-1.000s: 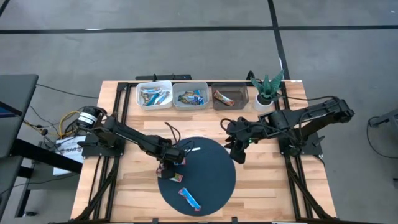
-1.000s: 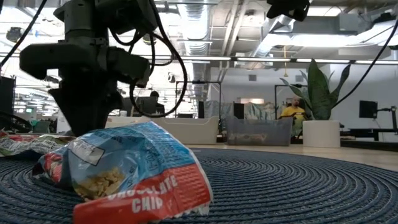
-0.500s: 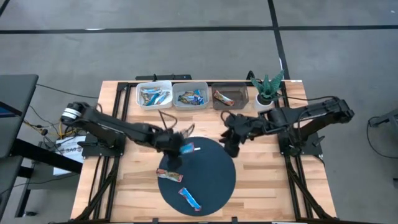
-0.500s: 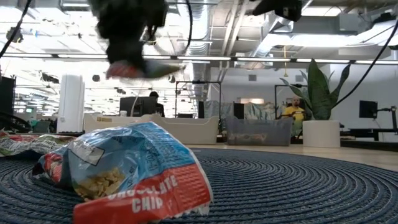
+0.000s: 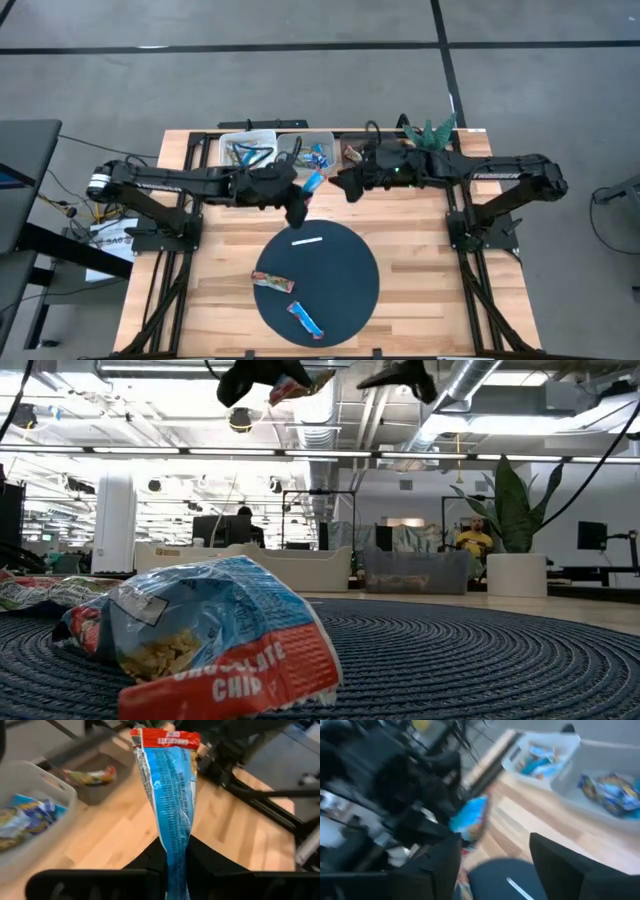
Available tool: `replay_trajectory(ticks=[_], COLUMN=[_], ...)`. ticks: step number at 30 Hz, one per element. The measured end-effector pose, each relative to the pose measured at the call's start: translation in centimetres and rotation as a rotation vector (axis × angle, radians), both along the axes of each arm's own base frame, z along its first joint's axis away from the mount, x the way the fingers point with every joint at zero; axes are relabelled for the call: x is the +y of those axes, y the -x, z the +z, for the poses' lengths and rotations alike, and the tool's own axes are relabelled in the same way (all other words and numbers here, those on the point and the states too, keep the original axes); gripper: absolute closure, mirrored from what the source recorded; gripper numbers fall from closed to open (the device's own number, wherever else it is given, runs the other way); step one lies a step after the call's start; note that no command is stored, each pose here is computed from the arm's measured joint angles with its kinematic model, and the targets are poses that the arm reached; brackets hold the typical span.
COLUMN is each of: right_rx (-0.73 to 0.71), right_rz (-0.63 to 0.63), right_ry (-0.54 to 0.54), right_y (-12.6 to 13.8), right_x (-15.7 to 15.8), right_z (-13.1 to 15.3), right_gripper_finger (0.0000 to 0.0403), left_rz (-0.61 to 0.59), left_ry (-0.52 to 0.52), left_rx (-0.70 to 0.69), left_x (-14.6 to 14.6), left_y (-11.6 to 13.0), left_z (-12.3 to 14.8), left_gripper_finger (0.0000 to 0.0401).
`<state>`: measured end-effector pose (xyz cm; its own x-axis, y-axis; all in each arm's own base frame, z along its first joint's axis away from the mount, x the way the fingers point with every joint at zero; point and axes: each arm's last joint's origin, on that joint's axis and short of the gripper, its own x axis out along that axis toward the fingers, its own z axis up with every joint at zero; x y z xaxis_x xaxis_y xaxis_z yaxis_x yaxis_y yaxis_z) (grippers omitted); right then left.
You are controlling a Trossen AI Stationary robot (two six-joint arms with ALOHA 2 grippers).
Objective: Pick and place Granola Bars by type
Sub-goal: Put the red granola bar into the black bin
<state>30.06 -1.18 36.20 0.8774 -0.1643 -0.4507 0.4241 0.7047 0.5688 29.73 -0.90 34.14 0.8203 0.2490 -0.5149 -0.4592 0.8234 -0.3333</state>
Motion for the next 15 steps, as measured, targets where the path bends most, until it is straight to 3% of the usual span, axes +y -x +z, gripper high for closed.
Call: replay_trajectory(ticks=[5, 11, 15], right_rx=[-0.077, -0.138, -0.143], right_rz=[-0.017, -0.025, -0.019], right_ry=[-0.001, -0.014, -0.043], right_y=[-0.2, -0.4, -0.5], right_x=[-0.7, -0.9, -0.9], right_z=[0.7, 1.2, 1.2], right_gripper_finger=[0.0154, 0.0154, 0.0154], left_rz=[0.034, 0.036, 0.037], left_ry=[-0.008, -0.011, -0.022], left_rx=[-0.021, -0.055, -0.133], left_x=[0.6, 0.6, 0.8], left_y=[-0.1, -0.3, -0.6], left_z=[0.7, 1.0, 1.7], left_gripper_finger=[0.0357, 0.0385, 0.0380])
